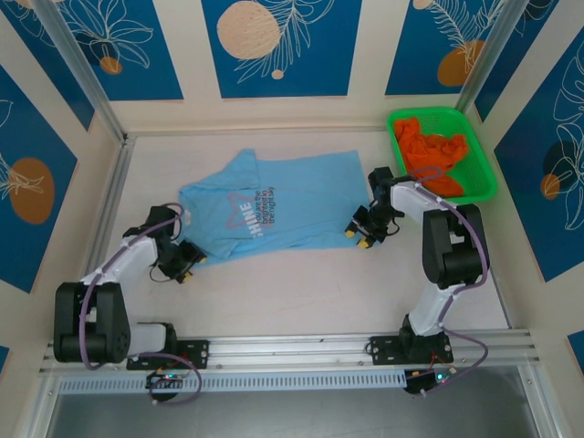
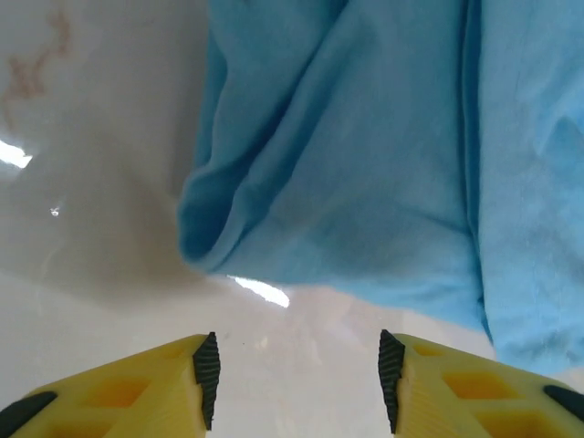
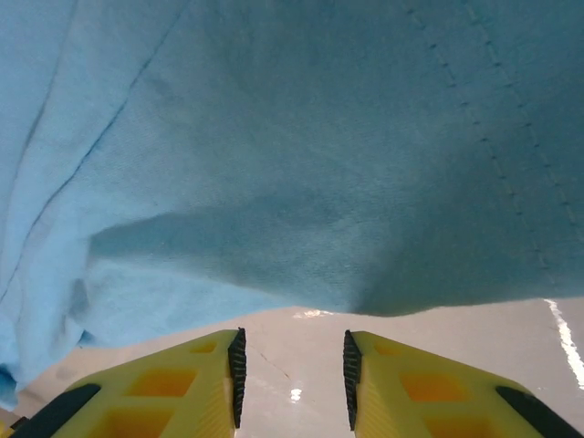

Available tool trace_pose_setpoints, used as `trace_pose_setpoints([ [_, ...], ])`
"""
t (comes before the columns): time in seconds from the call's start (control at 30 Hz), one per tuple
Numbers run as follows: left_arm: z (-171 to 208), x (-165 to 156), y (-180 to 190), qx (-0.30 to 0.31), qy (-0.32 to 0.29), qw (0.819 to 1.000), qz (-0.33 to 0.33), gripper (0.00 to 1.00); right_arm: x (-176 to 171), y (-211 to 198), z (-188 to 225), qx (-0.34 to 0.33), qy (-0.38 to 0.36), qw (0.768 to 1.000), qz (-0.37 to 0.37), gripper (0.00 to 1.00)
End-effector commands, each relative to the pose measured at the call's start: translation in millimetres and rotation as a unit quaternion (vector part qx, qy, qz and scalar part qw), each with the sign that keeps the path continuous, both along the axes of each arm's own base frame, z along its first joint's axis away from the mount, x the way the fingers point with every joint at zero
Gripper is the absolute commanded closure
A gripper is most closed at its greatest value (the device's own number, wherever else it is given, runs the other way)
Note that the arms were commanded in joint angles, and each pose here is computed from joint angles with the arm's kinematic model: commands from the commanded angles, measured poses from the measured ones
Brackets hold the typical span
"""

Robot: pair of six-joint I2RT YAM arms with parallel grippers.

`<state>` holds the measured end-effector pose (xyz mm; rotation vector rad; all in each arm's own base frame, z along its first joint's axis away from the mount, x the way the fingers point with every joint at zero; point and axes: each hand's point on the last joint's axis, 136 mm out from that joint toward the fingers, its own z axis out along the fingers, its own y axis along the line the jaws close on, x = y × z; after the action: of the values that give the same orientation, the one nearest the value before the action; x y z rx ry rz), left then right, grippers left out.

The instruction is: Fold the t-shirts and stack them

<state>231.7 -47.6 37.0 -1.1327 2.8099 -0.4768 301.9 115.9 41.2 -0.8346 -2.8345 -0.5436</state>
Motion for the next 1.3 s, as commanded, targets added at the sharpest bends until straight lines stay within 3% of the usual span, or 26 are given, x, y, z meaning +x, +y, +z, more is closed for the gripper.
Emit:
trace_pose_setpoints([
  [0.0, -1, 21, 10, 0.030, -0.025, 0.999, -0.004, 0.58, 4, -2, 0, -0.010, 0.010, 1.000, -0.006, 0.63],
  [0.4, -14, 21, 49, 0.149, 0.047, 0.987, -0.047, 0.99, -12, -33, -27, -0.067, 0.077, 0.995, 0.001, 0.62],
  [0.63, 0, 26, 73, 0.210, 0.080, 0.971, -0.076, 1.00, -19, -53, -29, -0.109, 0.086, 0.990, 0.020, 0.60],
  [0.93, -2, 11, 80, 0.225, 0.115, 0.961, -0.110, 1.00, -43, -59, -33, -0.113, 0.104, 0.988, 0.025, 0.56],
  [1.07, -6, 1, 82, 0.229, 0.125, 0.959, -0.114, 0.93, -57, -60, -30, -0.112, 0.105, 0.988, 0.021, 0.55],
  [1.13, -4, 0, 83, 0.230, 0.123, 0.959, -0.111, 0.75, -65, -60, -28, -0.108, 0.107, 0.988, 0.017, 0.53],
  [1.27, 11, 6, 81, 0.227, 0.109, 0.962, -0.106, 0.52, -73, -59, -18, -0.094, 0.098, 0.991, -0.005, 0.46],
])
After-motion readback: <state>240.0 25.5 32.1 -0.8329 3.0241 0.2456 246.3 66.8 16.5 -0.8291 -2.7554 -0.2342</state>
